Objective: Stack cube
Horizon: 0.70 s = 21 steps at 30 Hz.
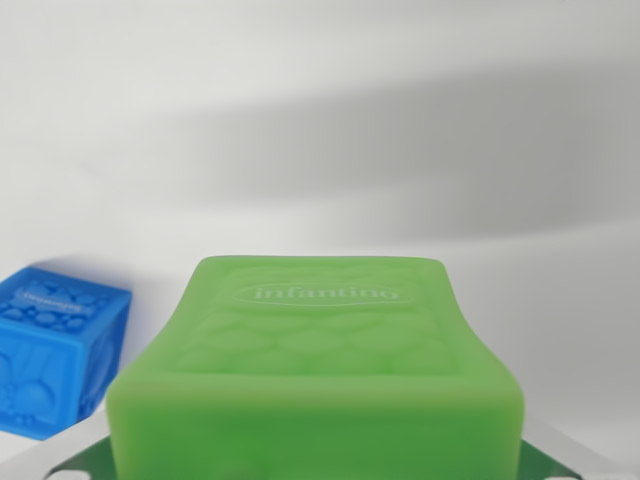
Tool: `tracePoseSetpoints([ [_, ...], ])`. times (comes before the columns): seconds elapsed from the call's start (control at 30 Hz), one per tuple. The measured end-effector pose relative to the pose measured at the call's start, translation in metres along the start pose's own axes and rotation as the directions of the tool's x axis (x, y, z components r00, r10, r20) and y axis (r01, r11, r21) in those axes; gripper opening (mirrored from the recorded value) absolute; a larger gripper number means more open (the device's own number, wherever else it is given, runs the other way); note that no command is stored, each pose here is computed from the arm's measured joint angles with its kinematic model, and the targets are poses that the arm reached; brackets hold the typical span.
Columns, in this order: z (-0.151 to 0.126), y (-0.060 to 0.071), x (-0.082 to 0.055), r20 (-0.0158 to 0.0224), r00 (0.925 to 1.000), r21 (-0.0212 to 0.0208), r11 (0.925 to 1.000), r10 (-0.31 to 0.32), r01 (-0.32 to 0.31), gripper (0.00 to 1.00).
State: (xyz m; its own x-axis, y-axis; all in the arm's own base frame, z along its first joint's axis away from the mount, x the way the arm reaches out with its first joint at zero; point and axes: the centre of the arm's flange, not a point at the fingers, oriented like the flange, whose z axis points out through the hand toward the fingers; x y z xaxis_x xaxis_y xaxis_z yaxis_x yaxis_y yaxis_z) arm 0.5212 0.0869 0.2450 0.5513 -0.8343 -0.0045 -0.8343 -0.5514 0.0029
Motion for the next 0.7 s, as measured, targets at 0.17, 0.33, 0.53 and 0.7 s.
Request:
tracePoseSetpoints([
  [0.17,0.001,-0.003,-0.009,0.0,0.9999,-0.0004,0.9999,0.014,-0.014,0.0],
  [0.33,0.001,-0.007,-0.019,-0.0001,0.9996,-0.0005,0.9996,0.029,-0.029,0.0],
  [0.53,0.002,-0.011,-0.03,-0.0004,0.999,-0.0001,0.999,0.046,-0.046,0.0],
  [0.7,0.002,-0.014,-0.039,-0.0005,0.9983,0.0003,0.9983,0.059,-0.059,0.0],
])
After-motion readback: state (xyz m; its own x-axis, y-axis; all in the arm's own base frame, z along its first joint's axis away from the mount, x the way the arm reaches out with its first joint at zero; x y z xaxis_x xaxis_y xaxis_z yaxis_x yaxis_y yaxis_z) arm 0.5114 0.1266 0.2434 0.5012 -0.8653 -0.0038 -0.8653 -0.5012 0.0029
